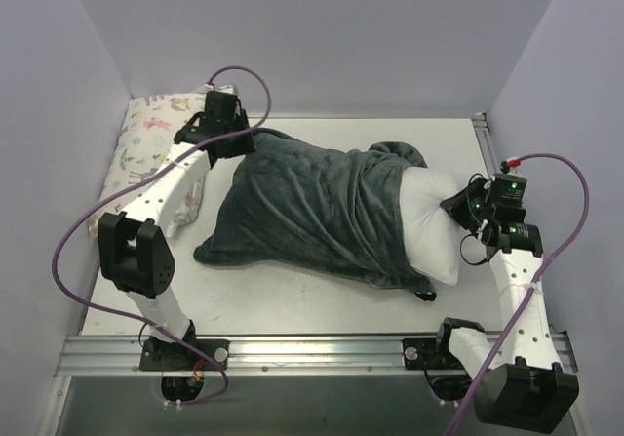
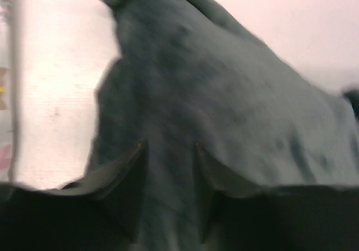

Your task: Remove the pillowcase from the pillow

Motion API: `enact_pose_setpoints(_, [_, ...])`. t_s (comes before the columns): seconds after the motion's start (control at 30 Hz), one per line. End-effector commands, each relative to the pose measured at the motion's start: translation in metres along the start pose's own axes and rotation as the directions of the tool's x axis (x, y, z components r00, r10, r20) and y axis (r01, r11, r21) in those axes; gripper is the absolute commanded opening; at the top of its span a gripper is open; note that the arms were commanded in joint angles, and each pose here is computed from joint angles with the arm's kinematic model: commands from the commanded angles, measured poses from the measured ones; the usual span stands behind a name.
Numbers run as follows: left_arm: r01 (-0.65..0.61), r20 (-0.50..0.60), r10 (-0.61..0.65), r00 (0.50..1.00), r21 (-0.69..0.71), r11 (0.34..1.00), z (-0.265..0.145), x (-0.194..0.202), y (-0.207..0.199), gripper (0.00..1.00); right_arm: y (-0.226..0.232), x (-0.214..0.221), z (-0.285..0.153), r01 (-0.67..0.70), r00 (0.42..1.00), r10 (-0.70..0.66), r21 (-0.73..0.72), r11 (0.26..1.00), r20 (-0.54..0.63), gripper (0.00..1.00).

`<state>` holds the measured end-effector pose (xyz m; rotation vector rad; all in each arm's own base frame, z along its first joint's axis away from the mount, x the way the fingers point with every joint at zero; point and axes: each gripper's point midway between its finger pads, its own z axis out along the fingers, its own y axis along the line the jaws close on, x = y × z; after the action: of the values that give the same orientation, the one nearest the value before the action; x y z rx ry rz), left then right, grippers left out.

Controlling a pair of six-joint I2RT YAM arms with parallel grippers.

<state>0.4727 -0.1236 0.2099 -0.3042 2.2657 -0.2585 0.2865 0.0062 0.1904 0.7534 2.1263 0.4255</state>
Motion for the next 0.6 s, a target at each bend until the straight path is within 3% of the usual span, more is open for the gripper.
enact_pose_setpoints(0.0, [-0.104, 0.054, 0.096, 0.994, 0.193, 0.976, -0.057, 0.008, -0.069, 0.47, 0.006, -0.008, 0.009, 0.025, 0.999, -0.024, -0.021, 0.999, 0.024, 0.00])
enact_pose_setpoints(0.03, [-0.104, 0.066, 0.092, 0.994, 0.205, 0.973, -0.064, 0.010, -0.073, 0.66, 0.005, -0.008, 0.010, 0.028, 0.999, -0.027, -0.017, 0.999, 0.021, 0.00])
enact_pose_setpoints(0.13, [-0.111, 0.100, 0.091, 0.991, 0.218, 0.970, -0.099, 0.027, -0.083, 0.80, 0.006, -0.006, 0.013, 0.033, 0.999, -0.033, -0.019, 0.999, 0.015, 0.00])
enact_pose_setpoints(0.27, [-0.046, 0.099, 0.021, 0.995, 0.265, 0.963, -0.139, 0.066, -0.086, 0.81, 0.011, 0.001, 0.015, 0.065, 0.998, -0.065, -0.020, 0.998, 0.005, 0.00])
enact_pose_setpoints(0.3, [-0.027, 0.071, 0.010, 0.997, 0.242, 0.970, -0.139, 0.097, -0.088, 0.81, 0.013, 0.000, 0.014, 0.071, 0.997, -0.071, -0.025, 0.997, 0.012, 0.00])
enact_pose_setpoints(0.37, [0.007, 0.078, -0.026, 0.997, 0.236, 0.972, -0.153, 0.120, -0.086, 0.81, 0.018, 0.005, 0.013, 0.095, 0.995, -0.095, -0.030, 0.995, 0.010, 0.00])
enact_pose_setpoints(0.5, [0.110, 0.061, -0.123, 0.991, 0.180, 0.978, -0.151, 0.187, -0.068, 0.82, 0.024, 0.013, 0.012, 0.131, 0.991, -0.130, -0.039, 0.991, 0.006, 0.00])
enact_pose_setpoints(0.57, [0.173, 0.083, -0.199, 0.976, 0.253, 0.952, -0.149, 0.189, -0.076, 0.85, 0.028, 0.019, 0.013, 0.142, 0.990, -0.142, -0.050, 0.989, -0.009, 0.00])
